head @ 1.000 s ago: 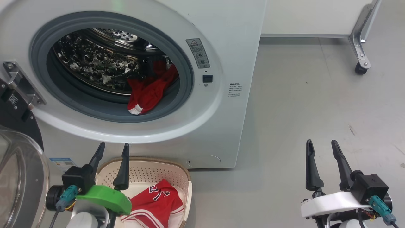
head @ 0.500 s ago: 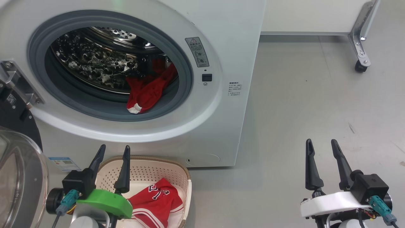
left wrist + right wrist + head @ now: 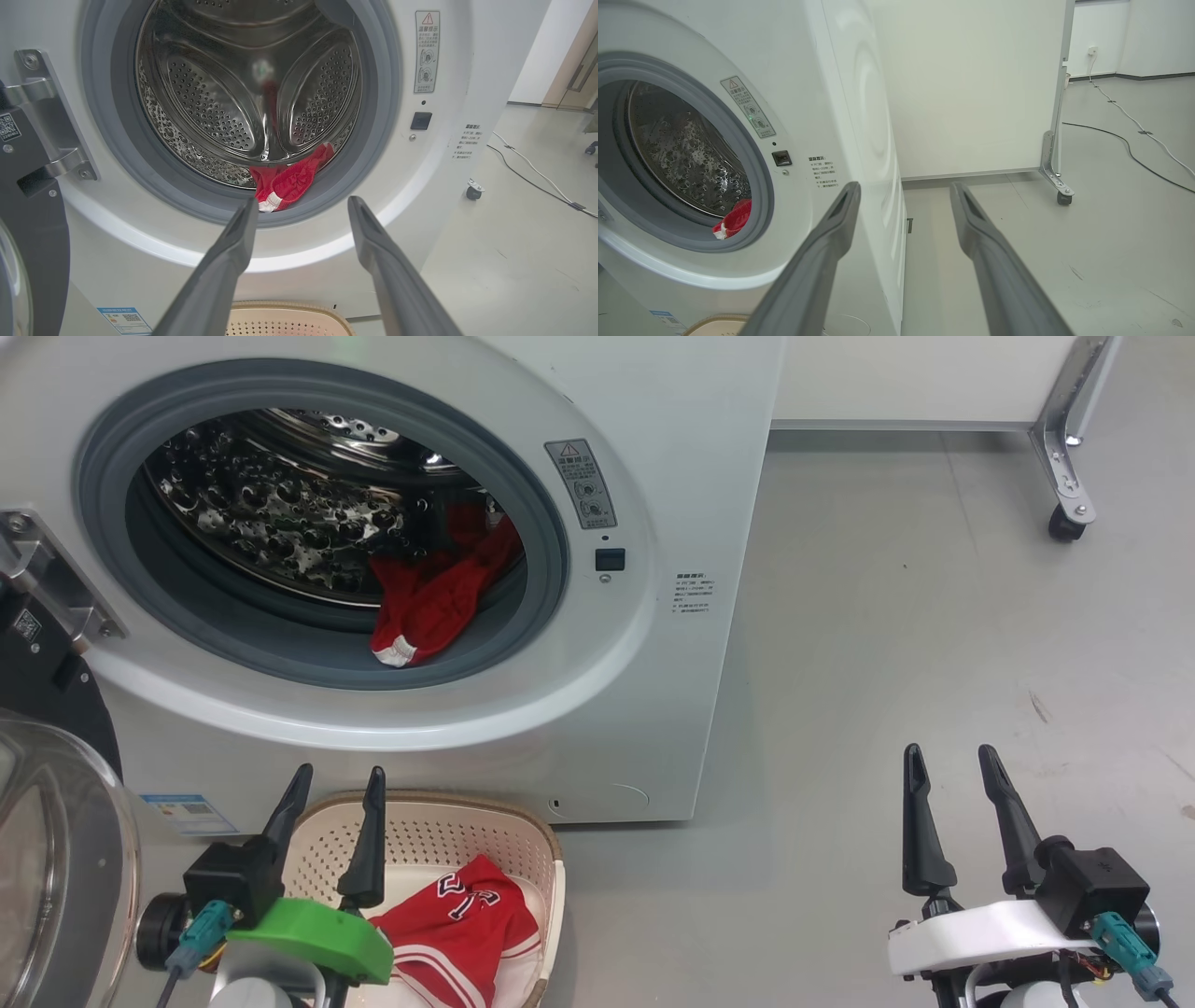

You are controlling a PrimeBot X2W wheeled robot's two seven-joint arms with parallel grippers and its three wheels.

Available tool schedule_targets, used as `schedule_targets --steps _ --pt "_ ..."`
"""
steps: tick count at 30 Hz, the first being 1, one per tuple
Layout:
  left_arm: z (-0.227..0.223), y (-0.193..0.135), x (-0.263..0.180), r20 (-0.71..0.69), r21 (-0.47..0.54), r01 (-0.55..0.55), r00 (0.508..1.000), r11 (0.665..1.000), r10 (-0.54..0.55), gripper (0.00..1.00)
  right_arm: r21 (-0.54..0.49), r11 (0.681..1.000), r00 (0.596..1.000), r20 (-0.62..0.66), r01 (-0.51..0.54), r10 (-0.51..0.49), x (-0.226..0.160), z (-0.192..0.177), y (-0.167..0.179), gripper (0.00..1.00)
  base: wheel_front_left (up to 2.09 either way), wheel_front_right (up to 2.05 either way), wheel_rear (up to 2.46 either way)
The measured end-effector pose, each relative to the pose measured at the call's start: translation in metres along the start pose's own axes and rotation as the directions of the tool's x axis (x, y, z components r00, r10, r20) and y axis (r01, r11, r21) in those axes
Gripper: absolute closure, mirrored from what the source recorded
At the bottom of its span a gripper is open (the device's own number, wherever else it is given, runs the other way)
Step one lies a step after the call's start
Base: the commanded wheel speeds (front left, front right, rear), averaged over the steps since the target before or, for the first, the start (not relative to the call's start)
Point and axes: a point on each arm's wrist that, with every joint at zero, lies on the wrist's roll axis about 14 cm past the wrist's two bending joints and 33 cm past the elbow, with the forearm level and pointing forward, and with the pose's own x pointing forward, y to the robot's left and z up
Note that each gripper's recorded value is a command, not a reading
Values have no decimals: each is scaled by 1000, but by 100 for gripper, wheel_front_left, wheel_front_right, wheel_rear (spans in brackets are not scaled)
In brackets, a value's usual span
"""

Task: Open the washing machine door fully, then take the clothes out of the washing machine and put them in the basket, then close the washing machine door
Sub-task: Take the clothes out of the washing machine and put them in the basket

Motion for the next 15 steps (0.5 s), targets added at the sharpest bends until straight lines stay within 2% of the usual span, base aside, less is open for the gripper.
schedule_targets --steps 15 --pt "-2 -1 -1 -5 -4 2 1000 1000 -2 0 2 1000 1000 -9 -4 4 0 -3 1 0 0 0 0"
